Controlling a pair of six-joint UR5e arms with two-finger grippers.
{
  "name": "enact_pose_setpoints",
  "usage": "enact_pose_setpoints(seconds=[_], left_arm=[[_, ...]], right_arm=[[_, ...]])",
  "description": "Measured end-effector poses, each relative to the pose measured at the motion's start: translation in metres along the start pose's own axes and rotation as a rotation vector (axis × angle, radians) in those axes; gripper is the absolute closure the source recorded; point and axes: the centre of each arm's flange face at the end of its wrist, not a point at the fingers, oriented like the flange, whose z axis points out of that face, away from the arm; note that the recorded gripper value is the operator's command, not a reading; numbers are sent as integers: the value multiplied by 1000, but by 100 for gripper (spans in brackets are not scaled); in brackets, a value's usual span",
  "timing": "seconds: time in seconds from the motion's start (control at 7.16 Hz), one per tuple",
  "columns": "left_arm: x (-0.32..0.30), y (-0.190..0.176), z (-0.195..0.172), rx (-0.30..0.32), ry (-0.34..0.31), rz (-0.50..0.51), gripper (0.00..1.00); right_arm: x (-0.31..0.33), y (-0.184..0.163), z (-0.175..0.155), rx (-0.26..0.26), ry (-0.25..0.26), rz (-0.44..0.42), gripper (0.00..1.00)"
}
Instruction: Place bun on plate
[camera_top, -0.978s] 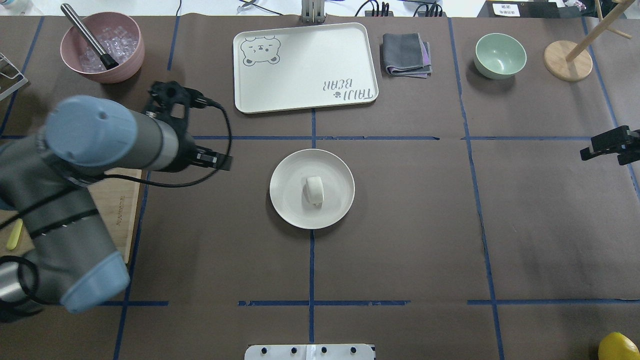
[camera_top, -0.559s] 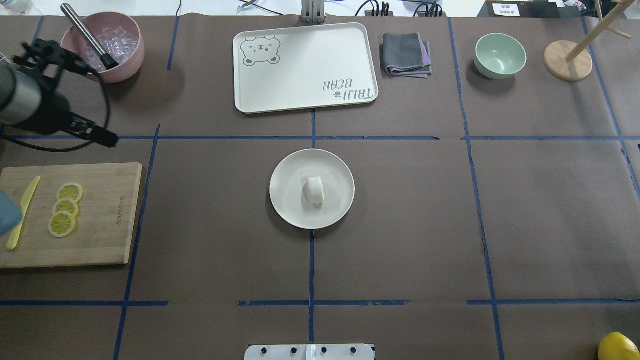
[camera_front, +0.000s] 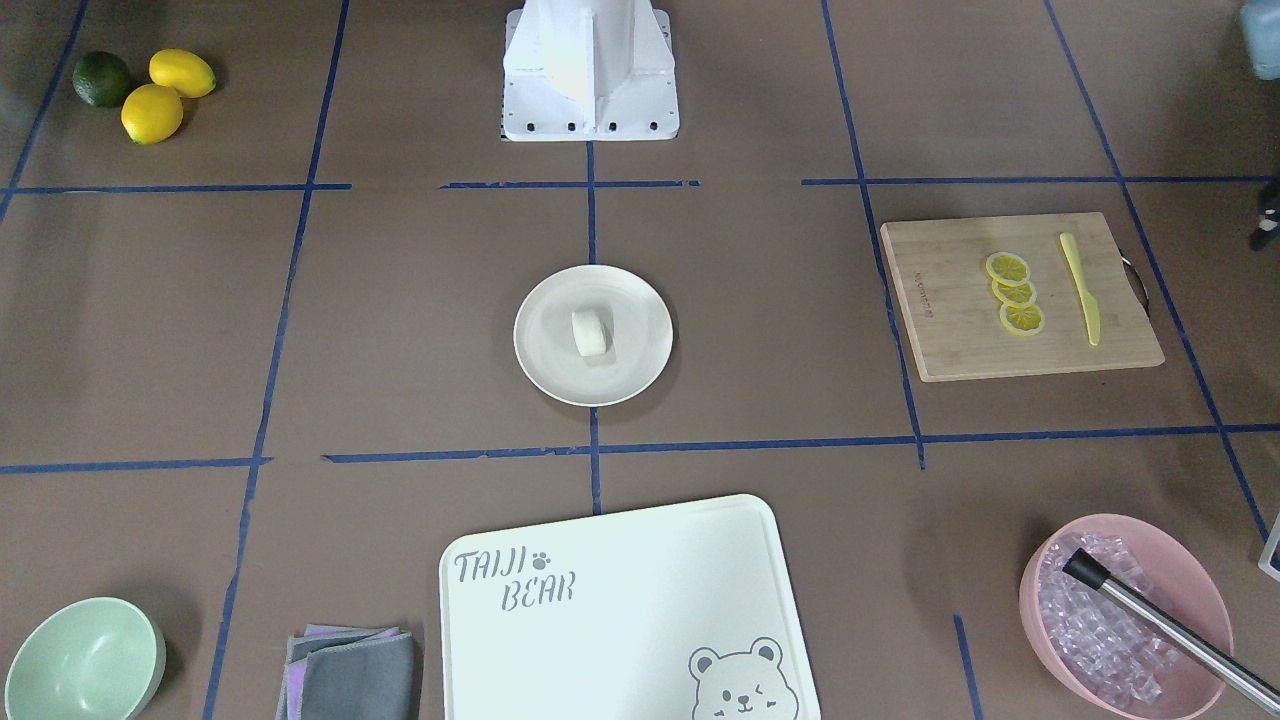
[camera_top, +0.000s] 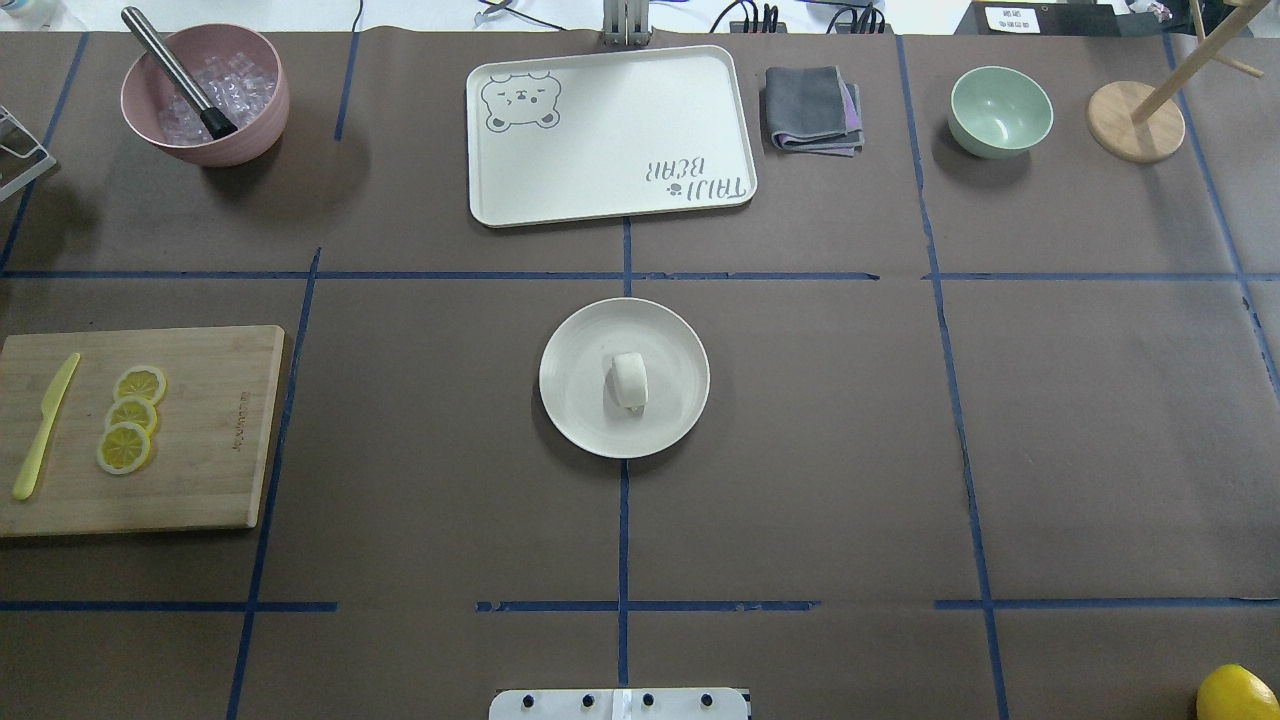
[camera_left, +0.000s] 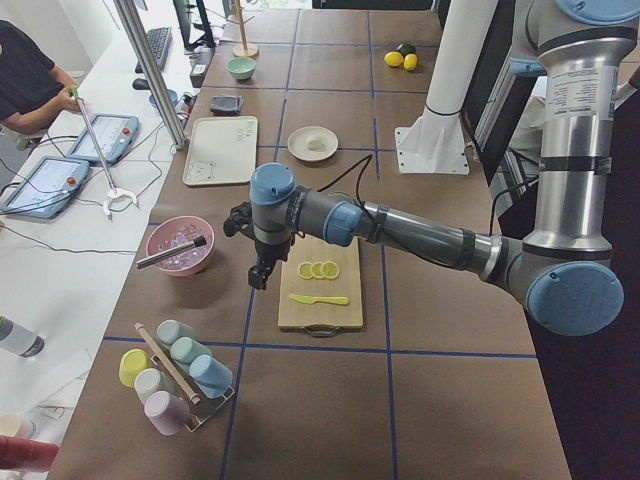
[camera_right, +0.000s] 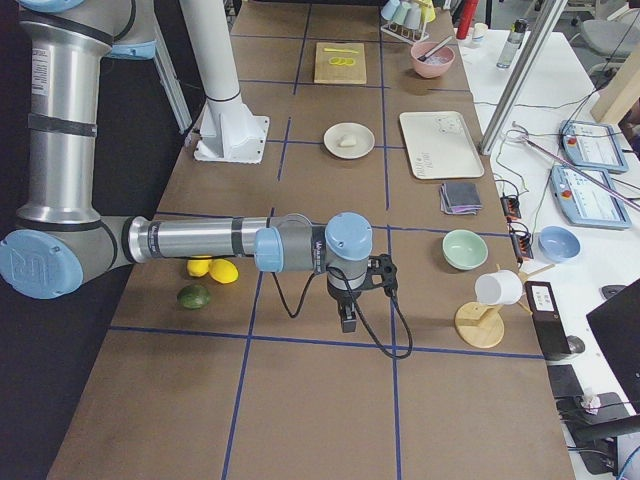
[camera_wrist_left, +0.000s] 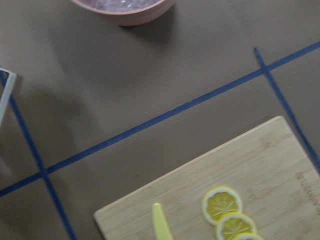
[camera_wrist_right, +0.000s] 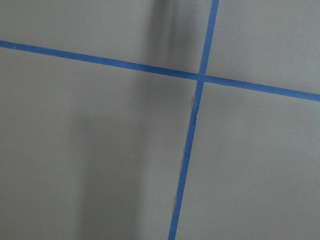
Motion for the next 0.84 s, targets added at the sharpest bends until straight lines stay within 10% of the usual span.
enact_pose_setpoints(seconds=[0.84], left_arm=[[-50, 61, 16, -152, 74, -291, 0]], right_arm=[[30, 22, 14, -32, 2, -33, 0]])
